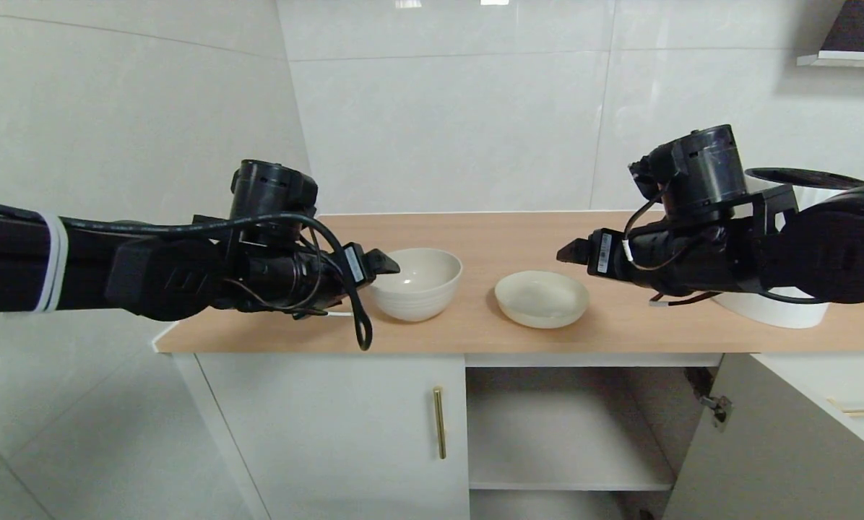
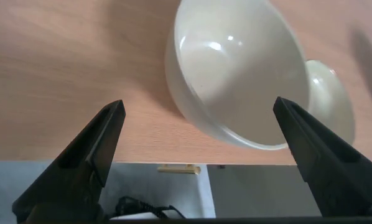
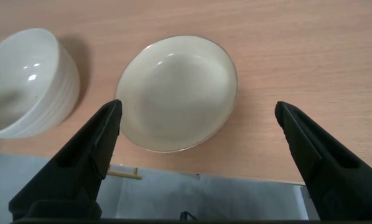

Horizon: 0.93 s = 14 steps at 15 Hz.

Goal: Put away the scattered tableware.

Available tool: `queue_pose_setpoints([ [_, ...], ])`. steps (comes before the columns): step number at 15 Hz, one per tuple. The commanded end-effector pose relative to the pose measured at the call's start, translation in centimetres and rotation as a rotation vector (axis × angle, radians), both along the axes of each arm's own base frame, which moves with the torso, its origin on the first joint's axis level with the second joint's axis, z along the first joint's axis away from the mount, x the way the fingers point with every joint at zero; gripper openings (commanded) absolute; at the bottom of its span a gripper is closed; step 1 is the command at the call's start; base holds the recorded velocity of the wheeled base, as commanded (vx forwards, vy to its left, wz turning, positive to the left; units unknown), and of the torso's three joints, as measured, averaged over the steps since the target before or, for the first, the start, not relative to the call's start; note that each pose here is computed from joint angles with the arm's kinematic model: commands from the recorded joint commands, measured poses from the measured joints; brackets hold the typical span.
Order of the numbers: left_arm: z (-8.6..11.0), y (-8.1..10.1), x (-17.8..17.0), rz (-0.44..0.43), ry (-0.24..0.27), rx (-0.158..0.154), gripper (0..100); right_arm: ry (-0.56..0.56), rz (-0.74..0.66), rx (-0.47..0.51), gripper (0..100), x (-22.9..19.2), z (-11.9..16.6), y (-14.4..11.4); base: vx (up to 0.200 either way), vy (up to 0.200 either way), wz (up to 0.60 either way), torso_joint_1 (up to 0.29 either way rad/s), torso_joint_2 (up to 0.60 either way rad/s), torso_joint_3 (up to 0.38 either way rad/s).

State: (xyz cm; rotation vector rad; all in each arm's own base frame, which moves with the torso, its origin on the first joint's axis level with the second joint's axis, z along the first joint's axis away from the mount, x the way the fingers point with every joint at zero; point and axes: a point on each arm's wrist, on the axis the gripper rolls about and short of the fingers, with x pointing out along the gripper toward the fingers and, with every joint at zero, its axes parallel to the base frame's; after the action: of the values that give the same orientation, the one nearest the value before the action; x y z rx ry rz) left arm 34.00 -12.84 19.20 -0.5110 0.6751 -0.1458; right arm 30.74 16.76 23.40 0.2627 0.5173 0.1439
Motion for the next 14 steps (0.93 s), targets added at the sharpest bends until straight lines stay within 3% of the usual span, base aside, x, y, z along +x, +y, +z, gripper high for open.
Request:
queue_pose_setpoints([
  [1, -0.7, -0.2, 0.4, 0.0, 0.016, 0.007, 100, 0.005, 0.0, -0.003, 100, 0.1, -0.2, 0.0, 0.0, 0.0, 0.0, 0.0, 0.0, 0.0],
  [4, -0.9, -0.3, 0.4, -0.003, 0.021, 0.008, 100, 0.006, 0.0, -0.004, 100, 0.1, -0.2, 0.0, 0.0, 0.0, 0.0, 0.0, 0.0, 0.0],
  [5, -1.0, -0.4, 0.5, -0.003, 0.024, 0.009, 0, 0.006, 0.0, -0.004, 100, 0.1, -0.2, 0.0, 0.0, 0.0, 0.0, 0.0, 0.0, 0.0],
  [14, 0.1, -0.3, 0.1, 0.009, 0.005, -0.024, 0, 0.01, -0.001, -0.008, 100, 0.2, -0.4, 0.1, 0.0, 0.0, 0.0, 0.0, 0.0, 0.0],
])
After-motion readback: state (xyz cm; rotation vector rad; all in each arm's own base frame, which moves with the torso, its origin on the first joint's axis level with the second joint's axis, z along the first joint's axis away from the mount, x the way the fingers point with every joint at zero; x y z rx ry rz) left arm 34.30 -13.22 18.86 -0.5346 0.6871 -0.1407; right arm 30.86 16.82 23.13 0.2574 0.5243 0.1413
